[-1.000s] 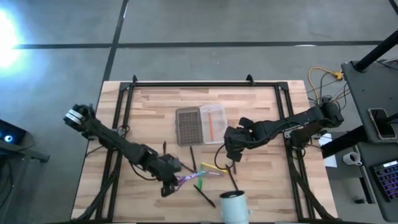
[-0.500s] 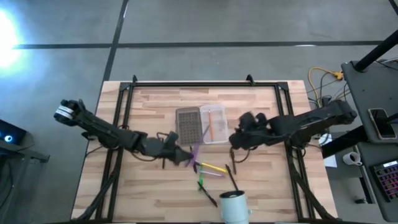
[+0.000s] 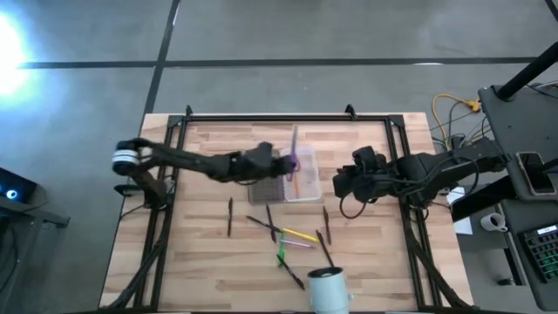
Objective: Pick & place school supplies into a supply box
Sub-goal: Put the purple scissors into the gray supply box
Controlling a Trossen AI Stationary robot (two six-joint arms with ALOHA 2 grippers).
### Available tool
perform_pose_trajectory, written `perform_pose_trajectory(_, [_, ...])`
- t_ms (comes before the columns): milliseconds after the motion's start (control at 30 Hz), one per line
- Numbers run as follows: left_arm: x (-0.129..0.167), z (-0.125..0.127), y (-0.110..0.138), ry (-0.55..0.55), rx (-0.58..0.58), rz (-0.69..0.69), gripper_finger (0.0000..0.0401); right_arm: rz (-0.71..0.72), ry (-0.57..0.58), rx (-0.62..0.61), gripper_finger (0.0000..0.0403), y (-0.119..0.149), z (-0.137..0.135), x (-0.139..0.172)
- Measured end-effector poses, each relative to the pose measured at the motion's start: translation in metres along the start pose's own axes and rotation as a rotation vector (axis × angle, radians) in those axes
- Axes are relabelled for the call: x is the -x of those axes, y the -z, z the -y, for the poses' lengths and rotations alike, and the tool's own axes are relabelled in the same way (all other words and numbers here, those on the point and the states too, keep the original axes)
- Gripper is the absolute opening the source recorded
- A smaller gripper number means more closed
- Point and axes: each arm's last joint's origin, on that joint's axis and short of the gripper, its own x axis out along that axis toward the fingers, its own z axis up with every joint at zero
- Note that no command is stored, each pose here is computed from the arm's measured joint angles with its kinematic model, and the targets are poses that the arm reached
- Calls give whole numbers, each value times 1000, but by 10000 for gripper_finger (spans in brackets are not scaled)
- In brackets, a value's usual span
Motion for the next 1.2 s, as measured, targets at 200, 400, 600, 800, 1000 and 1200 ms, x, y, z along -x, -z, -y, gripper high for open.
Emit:
perform_pose_trajectory(200, [-43, 13, 25, -150, -149, -215, 45, -21, 50, -11, 95, 7, 6, -5])
perform_pose_trajectory(400, [-57, 7, 27, -226, -186, -240, 45, -50, 68, -11, 93, 16, 11, -9])
perform_pose_trajectory(600, [-63, -14, 20, -306, -91, -210, 45, -61, 100, -13, 91, 24, 17, -16])
perform_pose_trajectory(800, [-61, -29, 24, -363, -87, -228, 45, -66, 119, -1, 93, 29, 21, -21])
perform_pose_trajectory(1000, [-61, -34, 23, -375, -88, -227, 53, -66, 121, 5, 89, 29, 21, -22])
perform_pose_trajectory(1200, [-62, -34, 24, -370, -102, -249, 97, -64, 121, 9, 91, 29, 21, -22])
